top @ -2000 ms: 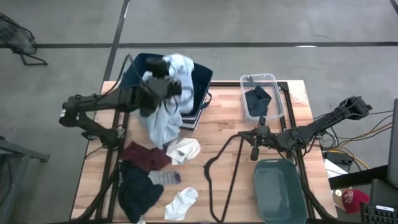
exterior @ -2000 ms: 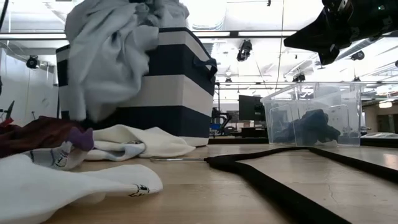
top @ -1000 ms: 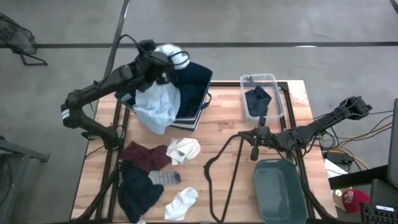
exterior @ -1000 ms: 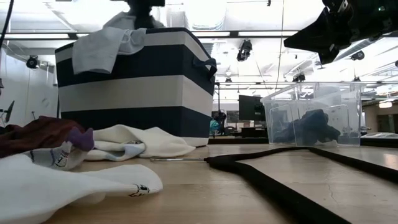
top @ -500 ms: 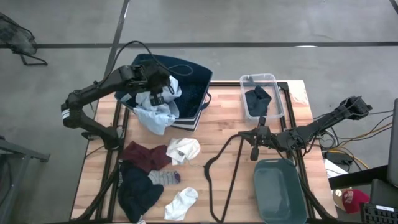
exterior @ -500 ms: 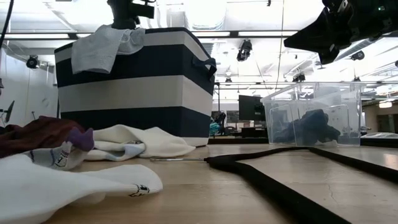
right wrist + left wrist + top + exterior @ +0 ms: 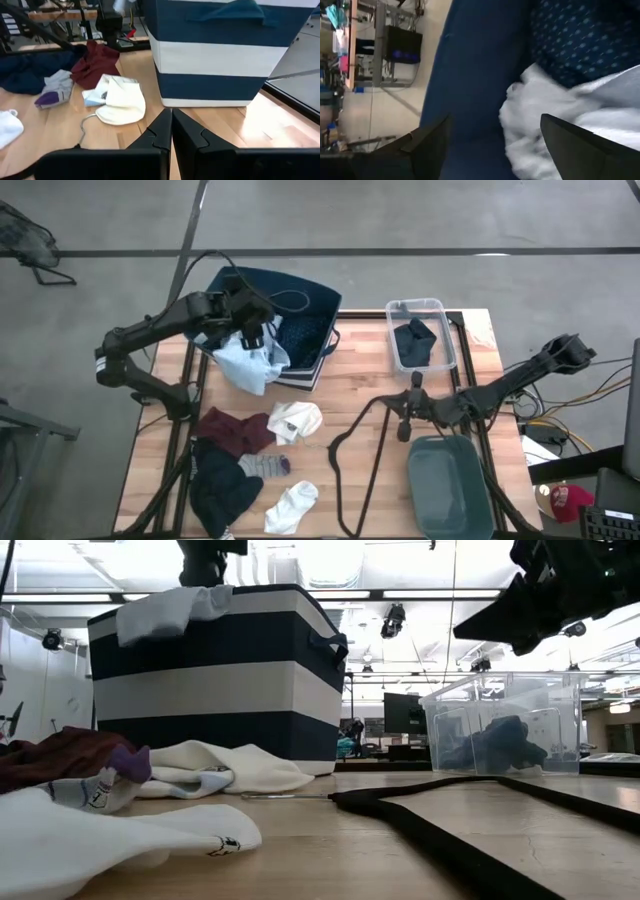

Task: Pick & Place Cloths
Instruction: Put the white polo shirt into the blue bin

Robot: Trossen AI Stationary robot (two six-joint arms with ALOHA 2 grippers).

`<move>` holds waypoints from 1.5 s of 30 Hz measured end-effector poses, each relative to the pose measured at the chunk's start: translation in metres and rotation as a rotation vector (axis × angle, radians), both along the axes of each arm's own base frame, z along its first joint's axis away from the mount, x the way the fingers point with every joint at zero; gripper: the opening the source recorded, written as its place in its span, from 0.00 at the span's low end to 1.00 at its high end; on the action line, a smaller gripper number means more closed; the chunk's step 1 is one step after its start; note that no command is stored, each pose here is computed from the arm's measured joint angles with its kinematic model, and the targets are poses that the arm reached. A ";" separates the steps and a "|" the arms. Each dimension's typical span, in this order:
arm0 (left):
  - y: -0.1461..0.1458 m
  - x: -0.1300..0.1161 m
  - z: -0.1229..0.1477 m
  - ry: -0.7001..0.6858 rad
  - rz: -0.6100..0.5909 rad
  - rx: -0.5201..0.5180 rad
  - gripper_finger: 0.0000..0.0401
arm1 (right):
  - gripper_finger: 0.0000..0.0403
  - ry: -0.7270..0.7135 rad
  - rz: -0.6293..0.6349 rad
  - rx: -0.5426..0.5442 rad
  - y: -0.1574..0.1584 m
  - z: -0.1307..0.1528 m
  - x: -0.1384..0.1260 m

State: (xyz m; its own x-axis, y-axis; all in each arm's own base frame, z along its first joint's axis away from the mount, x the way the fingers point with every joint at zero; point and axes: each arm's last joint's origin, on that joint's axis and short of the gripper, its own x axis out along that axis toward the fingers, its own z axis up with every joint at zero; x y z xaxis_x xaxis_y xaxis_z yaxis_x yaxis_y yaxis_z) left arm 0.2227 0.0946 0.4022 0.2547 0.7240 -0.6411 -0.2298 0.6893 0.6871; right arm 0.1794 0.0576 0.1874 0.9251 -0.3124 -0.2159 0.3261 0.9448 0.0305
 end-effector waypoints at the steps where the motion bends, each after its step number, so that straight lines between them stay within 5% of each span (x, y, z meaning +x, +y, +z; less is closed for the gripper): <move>1: -0.004 -0.001 0.001 -0.012 -0.005 -0.006 0.79 | 0.02 0.004 0.000 -0.002 0.000 -0.001 0.000; 13: -0.075 -0.018 -0.014 -0.076 -0.225 -0.288 0.79 | 0.02 -0.005 0.004 -0.019 0.002 0.006 0.004; 16: -0.090 -0.021 -0.029 -0.051 -0.217 -0.223 0.79 | 0.02 -0.005 0.004 -0.019 0.002 0.006 0.004; 26: -0.118 -0.024 -0.053 0.039 -0.195 0.279 0.71 | 0.02 -0.006 -0.008 -0.023 0.001 0.006 0.004; 32: -0.140 -0.030 -0.039 -0.068 -0.278 0.249 0.68 | 0.02 -0.007 -0.014 -0.024 0.001 0.006 0.004; 38: -0.168 -0.043 -0.041 -0.125 -0.447 0.034 0.68 | 0.02 -0.007 -0.013 -0.024 0.001 0.006 0.004; 45: -0.195 -0.054 -0.074 -0.101 -0.503 0.065 0.68 | 0.02 -0.001 -0.010 -0.041 0.001 0.006 0.004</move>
State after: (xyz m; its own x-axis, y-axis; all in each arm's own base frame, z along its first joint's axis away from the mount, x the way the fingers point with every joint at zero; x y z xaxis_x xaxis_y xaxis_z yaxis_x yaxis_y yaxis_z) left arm 0.1690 -0.1001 0.3283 0.6398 0.5336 -0.5531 0.0521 0.6879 0.7240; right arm 0.1834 0.0589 0.1932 0.9222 -0.3298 -0.2020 0.3353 0.9421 -0.0075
